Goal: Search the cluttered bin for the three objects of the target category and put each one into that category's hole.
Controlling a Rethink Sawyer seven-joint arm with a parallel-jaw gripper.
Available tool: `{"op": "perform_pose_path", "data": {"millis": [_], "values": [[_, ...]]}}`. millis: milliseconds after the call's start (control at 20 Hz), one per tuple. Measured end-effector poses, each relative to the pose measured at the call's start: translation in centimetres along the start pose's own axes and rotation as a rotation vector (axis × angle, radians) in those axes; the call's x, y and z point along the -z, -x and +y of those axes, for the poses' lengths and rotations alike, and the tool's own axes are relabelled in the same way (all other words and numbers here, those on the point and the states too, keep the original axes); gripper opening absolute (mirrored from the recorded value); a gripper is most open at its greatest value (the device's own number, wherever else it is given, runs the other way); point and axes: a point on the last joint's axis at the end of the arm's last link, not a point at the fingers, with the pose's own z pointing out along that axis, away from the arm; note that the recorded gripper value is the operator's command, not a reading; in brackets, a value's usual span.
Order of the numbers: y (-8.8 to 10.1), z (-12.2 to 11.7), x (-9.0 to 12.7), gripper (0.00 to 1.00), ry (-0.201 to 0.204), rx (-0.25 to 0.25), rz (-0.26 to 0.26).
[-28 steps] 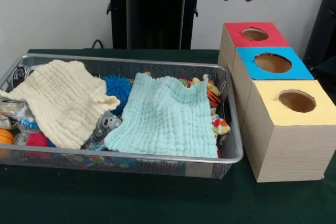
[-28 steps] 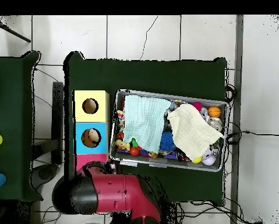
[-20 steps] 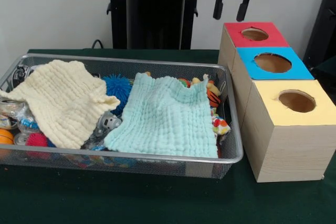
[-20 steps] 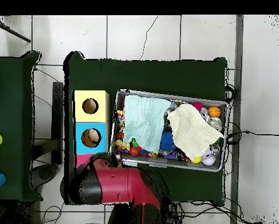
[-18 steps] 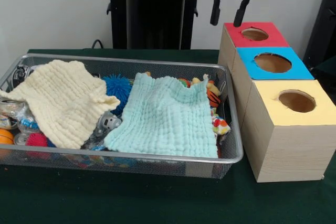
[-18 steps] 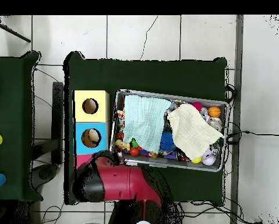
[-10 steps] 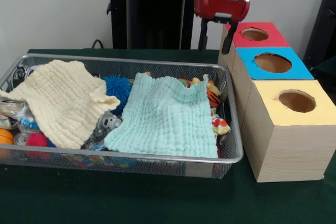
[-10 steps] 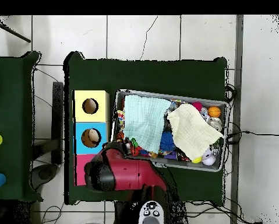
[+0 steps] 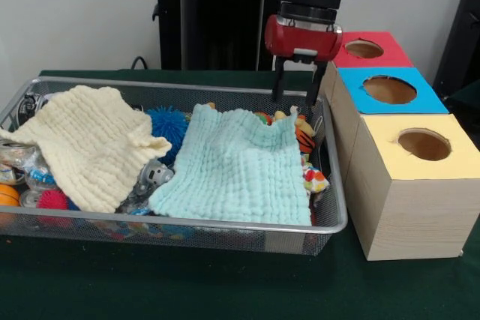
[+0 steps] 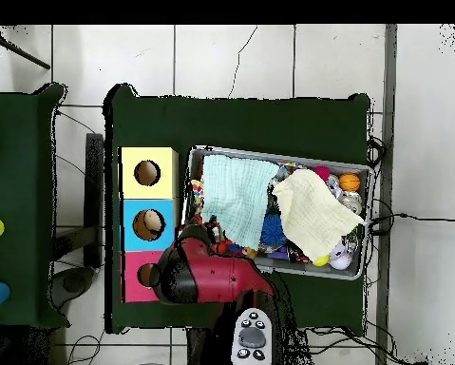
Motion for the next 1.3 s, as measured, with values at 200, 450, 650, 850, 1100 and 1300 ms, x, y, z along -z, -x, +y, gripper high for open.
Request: {"op": "perform_pose_path", "data": {"millis": [200,450,650,850,1100,1300], "values": [[0.0,0.2,-0.7,1.0,0.0,-0.018,0.002],[0.7,0.1,-1.3,1.0,-0.001,-0.036,-0.001],[1.9,-0.2,-2.0,1.0,-0.003,-0.052,-0.005],[3.9,-0.4,-3.3,1.0,-0.003,-0.071,0.001],[6.5,0.6,-5.4,1.0,-0.008,-0.071,0.014],[8.2,2.2,-7.0,1.0,-0.006,-0.052,0.028]]}}
